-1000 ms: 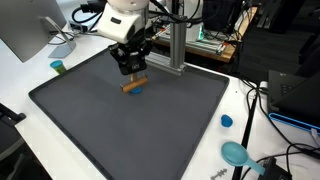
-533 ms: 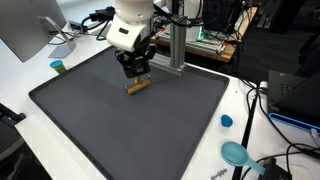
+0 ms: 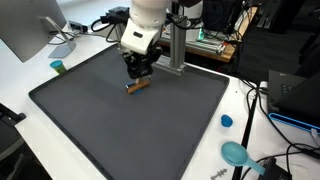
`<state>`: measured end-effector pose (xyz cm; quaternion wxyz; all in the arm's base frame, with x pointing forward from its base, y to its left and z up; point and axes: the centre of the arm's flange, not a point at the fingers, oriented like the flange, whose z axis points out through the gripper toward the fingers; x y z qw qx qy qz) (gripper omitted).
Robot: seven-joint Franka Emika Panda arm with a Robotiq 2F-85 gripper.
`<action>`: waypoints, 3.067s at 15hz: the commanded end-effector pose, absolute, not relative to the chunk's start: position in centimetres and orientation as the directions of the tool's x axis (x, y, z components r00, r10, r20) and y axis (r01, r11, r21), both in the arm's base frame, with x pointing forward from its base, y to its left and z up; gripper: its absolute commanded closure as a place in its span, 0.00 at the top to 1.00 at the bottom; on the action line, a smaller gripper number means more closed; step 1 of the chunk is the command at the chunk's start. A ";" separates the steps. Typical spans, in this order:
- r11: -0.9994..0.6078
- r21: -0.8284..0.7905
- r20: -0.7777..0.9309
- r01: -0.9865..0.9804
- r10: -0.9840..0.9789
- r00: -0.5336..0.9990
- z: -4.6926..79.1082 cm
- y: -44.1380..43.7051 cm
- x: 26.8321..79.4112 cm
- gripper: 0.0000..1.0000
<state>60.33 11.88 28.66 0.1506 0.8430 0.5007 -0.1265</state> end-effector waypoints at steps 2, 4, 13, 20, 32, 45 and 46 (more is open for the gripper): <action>-0.391 0.130 -0.405 0.911 0.818 0.409 25.3 12.2 58.4 0.22; -0.362 0.123 -0.427 0.924 0.821 0.379 24.8 12.4 58.7 0.22; -0.180 0.092 -0.513 0.979 0.835 0.201 23.4 12.4 60.7 0.22; -0.134 0.031 -0.513 0.990 0.848 0.131 23.0 11.7 60.9 0.22; -0.213 0.064 -0.627 0.975 0.752 0.205 20.8 10.6 62.0 0.22; -0.689 -0.026 -0.493 0.724 0.639 0.591 36.0 -4.9 68.5 0.22; -0.718 -0.058 -0.471 0.694 0.632 0.615 37.8 -7.1 68.4 0.22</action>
